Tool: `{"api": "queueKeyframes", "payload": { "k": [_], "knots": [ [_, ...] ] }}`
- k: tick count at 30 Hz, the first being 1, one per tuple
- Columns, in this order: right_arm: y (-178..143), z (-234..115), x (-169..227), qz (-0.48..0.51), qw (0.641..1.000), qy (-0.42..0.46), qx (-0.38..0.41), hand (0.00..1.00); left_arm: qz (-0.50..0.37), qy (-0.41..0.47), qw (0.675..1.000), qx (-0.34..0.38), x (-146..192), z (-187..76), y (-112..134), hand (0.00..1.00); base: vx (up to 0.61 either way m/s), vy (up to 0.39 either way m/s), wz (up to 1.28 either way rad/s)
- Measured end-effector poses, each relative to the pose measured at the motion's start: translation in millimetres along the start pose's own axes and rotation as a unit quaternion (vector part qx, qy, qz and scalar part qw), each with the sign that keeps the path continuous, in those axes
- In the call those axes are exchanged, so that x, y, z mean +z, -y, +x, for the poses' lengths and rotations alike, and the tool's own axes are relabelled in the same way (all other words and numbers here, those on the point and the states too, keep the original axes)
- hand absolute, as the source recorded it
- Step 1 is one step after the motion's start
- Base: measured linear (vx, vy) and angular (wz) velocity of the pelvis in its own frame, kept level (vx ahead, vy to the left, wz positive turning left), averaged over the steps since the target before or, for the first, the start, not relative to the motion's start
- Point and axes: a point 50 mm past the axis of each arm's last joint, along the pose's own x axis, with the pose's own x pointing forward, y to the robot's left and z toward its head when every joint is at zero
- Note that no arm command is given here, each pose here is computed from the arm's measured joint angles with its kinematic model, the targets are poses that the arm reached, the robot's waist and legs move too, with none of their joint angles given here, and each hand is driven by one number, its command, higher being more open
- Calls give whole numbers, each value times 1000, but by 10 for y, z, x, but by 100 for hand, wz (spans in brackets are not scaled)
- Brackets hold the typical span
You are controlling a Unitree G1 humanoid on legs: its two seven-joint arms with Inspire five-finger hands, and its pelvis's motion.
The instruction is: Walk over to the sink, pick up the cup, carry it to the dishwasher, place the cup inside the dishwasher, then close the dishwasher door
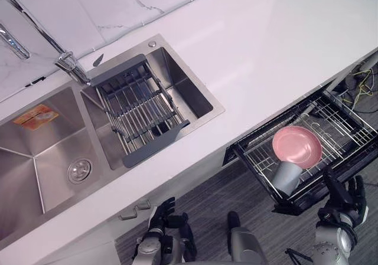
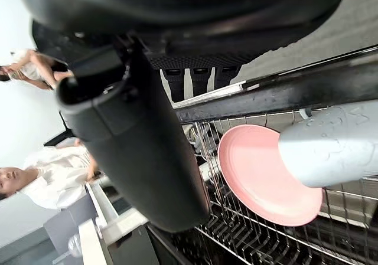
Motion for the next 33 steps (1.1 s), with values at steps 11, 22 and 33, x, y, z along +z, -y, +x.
{"api": "queueKeyframes", "payload": {
  "k": [11, 22, 33],
  "knots": [
    [-544, 128, -176, 58, 996, -23, 59, 90, 26, 1, 1000, 11, -39, -41, -188, 90, -44, -31, 18],
    [-1117, 376, -100, 80, 991, -9, 103, 90, 31, -4, 999, 12, -88, -72, -214, 90, -20, -6, 17],
    [-1433, 406, -151, 92, 987, -30, 130, 90, 47, 19, 999, 12, 7, -70, -230, 90, -28, -3, 17]
  ]
}}
